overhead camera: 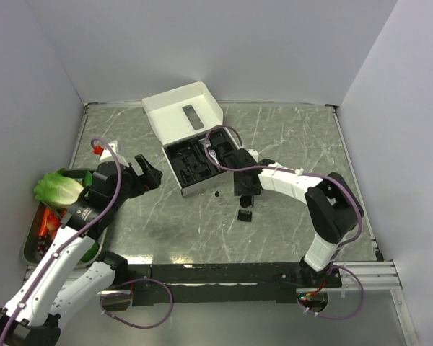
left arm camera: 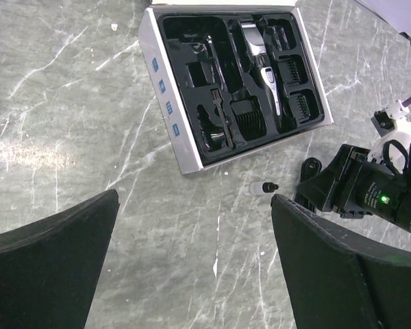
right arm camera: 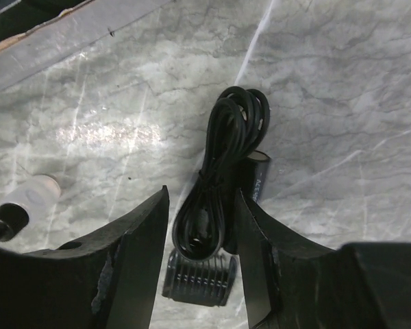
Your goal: Sort the hair-cutting tools
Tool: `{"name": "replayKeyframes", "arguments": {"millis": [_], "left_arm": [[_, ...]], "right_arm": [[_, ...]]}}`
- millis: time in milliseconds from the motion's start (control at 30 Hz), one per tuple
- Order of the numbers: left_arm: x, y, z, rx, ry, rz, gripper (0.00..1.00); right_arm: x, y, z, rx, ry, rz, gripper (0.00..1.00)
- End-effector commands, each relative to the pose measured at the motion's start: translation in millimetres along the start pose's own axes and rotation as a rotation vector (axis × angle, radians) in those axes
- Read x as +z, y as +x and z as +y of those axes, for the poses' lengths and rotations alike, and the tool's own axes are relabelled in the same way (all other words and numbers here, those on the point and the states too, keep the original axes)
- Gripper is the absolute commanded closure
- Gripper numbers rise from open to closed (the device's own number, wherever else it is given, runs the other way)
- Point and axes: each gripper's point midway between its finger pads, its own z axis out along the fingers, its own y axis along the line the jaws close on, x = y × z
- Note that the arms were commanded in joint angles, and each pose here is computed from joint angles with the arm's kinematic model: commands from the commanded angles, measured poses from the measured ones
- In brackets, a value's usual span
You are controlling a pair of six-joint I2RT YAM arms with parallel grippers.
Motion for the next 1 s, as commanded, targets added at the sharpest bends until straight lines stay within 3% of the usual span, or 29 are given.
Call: {"name": "replayKeyframes", "arguments": {"millis": [0,367,467,500,567,833,967], "left_arm": [[-5,0,0,0.017,0.01,-0.005,0.01],[-4,3,5,0.022,-0.005,-0.003,0.0],[-5,2,6,0.024,-0.007,-0.005,0.01],[-5,2,6,0.024,-0.007,-0.007,0.01],[-5,1,5,0.023,-0.005,-0.008,0.01],[-7,0,3,0.017,0.004,-0.01,0.01],[-8,0,2,0.009,0.006,-0.012,0.01]], "right_arm": [[3,-12,15,0.047,-0.031,-0.033,0.49],[22,2,11,0.042,0.003,0.013,0.56],[22,3,11,0.041,0.003,0.011,0.73],[21,3,10,0.038,0.009,0.012,0.85],[18,0,9,0.035,0.015,0.002,0.97],[-37,-38,13,0.03,-0.007,-0.114,1.0],[-73,-70,40,0.024,-0.094,-0.181,0.99]]}}
